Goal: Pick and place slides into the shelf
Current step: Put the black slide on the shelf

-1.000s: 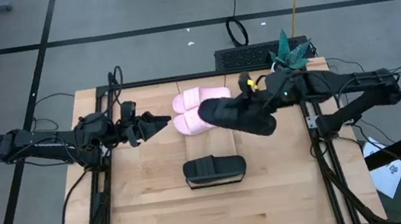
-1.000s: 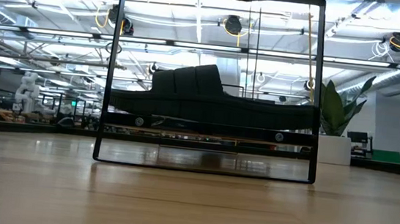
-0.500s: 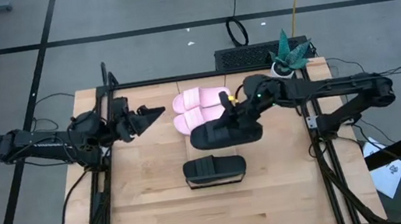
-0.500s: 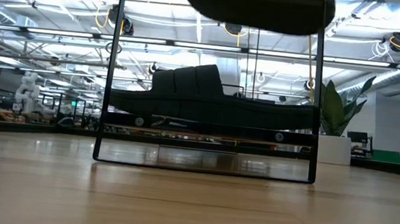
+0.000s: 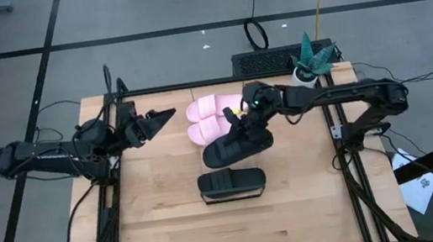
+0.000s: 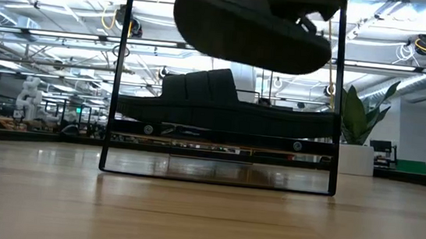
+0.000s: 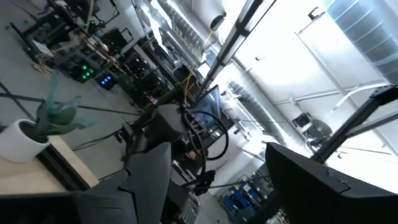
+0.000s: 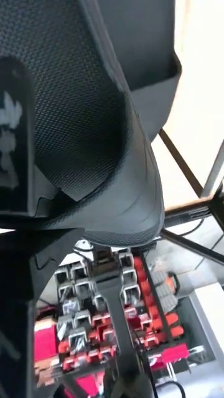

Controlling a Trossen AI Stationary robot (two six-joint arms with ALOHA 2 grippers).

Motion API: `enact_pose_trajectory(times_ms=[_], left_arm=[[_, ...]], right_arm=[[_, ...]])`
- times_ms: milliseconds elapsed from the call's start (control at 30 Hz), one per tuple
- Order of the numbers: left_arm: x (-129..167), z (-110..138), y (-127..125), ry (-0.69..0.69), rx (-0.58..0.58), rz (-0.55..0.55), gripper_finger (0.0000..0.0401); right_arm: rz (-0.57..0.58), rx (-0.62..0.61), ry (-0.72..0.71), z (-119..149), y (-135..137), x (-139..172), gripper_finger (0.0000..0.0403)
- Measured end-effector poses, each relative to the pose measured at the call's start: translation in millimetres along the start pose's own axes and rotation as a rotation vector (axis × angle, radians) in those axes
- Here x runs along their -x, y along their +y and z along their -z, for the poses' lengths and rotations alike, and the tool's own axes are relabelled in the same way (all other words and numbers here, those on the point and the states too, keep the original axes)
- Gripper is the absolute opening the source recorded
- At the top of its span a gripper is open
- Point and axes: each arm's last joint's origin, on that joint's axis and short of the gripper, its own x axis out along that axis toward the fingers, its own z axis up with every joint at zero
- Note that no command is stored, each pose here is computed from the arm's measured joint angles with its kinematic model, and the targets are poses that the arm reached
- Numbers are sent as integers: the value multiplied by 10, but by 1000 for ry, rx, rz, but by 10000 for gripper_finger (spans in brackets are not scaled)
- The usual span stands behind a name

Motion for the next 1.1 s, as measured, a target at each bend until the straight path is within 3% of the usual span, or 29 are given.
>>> enact_pose_trajectory(times_ms=[600,1100], left_arm=[[-22,-142,178,2,-13,-51,257],[-19,-237,286,42,7,-54,257]], right_arm=[[47,53,-35,467,-300,-532,0],[-26,-63,195,505,-143,-796,0]])
